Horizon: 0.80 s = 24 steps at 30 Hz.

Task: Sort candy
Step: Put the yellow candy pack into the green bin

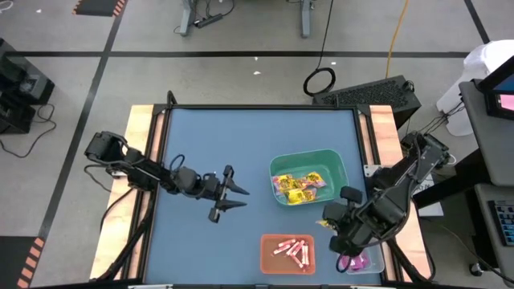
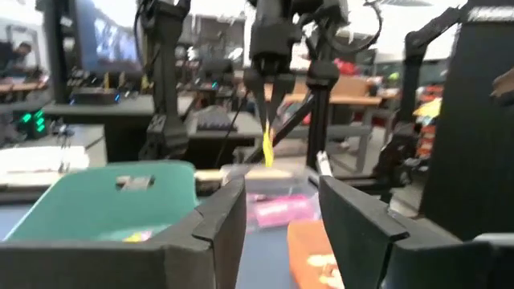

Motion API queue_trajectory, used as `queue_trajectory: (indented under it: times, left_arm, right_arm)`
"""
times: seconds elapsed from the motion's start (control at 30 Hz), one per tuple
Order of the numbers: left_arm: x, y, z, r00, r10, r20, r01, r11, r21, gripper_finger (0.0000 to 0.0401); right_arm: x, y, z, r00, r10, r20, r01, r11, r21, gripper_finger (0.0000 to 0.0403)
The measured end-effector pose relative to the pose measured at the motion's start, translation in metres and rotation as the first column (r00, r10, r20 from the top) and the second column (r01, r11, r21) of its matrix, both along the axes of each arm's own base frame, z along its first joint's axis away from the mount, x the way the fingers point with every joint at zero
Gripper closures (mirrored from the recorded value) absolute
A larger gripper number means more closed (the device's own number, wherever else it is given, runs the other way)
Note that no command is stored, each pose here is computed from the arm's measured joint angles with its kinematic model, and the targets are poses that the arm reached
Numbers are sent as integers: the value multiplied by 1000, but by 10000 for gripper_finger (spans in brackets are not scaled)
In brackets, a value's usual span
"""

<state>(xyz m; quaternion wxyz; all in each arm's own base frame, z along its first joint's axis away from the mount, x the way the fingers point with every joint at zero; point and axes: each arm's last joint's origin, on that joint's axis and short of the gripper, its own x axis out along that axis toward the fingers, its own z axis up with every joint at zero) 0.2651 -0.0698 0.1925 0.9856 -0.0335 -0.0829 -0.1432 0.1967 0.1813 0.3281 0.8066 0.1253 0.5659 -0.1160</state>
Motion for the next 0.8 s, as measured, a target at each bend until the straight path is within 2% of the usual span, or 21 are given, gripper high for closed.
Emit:
queue_trajectory:
  times: [0.2,0.37,0.5,0.63,0.8]
  left_arm:
    - [-1,-7,-5,995,86,-59,-86,996,1,256]
    - [-1,-6,-4,988,142,-52,-143,990,-11,262]
    - [-1,-5,-3,980,196,-39,-198,980,-27,263]
    - [2,-4,1,973,229,-30,-230,973,-38,263]
    - [6,-5,5,972,231,-35,-232,972,-34,263]
  right_arm:
    - [-1,-19,-1,996,42,-80,-55,985,-163,403]
    - [9,-39,-1,987,110,-121,-141,945,-294,403]
    - [25,-61,-1,976,149,-156,-192,929,-317,403]
    - [39,-82,1,951,253,-180,-300,897,-324,403]
    - [44,-107,11,944,327,-43,-325,898,-296,403]
